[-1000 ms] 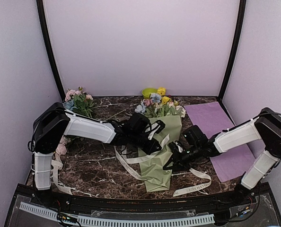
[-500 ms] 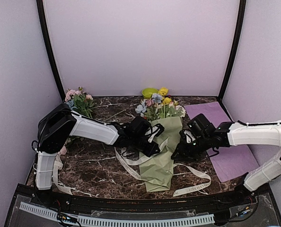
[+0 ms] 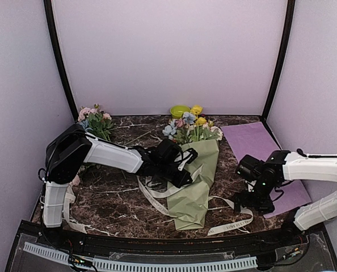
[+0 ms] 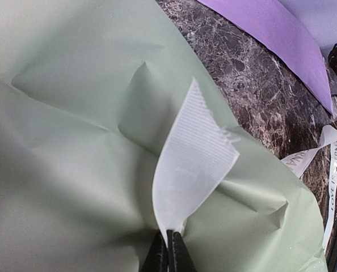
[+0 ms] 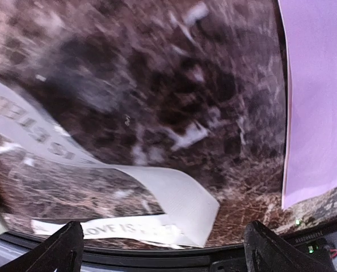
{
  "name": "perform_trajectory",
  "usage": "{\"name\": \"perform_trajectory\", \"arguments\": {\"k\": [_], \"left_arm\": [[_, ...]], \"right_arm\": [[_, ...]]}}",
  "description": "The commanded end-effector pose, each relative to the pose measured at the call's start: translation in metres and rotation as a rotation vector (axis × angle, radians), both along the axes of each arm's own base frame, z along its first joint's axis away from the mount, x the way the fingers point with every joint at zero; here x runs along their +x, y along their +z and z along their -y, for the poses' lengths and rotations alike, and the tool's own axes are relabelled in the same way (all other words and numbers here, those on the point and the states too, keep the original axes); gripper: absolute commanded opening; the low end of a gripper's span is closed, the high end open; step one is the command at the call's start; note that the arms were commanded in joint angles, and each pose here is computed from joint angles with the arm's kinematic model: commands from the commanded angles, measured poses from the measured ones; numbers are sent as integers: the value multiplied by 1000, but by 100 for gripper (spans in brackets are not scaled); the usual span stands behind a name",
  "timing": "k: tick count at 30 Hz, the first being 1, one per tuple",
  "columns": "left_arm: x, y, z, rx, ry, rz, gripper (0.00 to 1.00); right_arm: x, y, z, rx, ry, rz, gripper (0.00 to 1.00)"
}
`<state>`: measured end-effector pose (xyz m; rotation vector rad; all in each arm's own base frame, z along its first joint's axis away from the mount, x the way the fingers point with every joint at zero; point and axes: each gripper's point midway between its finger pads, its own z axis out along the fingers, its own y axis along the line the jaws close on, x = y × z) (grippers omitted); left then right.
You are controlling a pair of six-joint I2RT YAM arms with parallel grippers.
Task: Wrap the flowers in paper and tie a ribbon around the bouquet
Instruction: Place the tied bouquet with the ribbon, then cross the ribbon over the folded bouquet.
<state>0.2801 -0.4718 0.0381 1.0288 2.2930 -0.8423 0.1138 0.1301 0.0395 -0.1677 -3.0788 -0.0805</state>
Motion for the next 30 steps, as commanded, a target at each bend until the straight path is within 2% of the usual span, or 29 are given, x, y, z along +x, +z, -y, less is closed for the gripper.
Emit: {"name": "perform_trajectory", "arguments": {"k": [1, 6, 7, 11, 15, 18, 23, 27, 30], "left_arm": [[-7, -5, -1, 29, -33, -18, 0], [-8, -1, 0, 20, -38, -14, 0], [-8, -1, -1, 22, -38, -12, 0], [-7, 0, -3, 31, -37, -4, 0], [-6, -1, -4, 38, -36, 1, 0], [-6, -1, -4, 41, -34, 4, 0], [-5, 1, -5, 50, -40, 16, 0], [-5, 2, -7, 57, -40, 25, 0], [-4, 4, -7, 55, -40, 27, 0]], "right_arm": [[-14, -10, 7, -49, 13, -73, 99], [-17, -30, 6, -54, 55, -106, 97], [-16, -32, 5, -48, 61, -101, 86], [5, -22, 7, -86, 74, -17, 2], [45, 10, 17, -159, 59, 119, 0], [93, 56, 41, -220, -22, 303, 0], [153, 172, 110, -312, -195, 633, 0], [180, 276, 126, -247, -232, 891, 0], [201, 305, 91, -74, -121, 953, 0]]}}
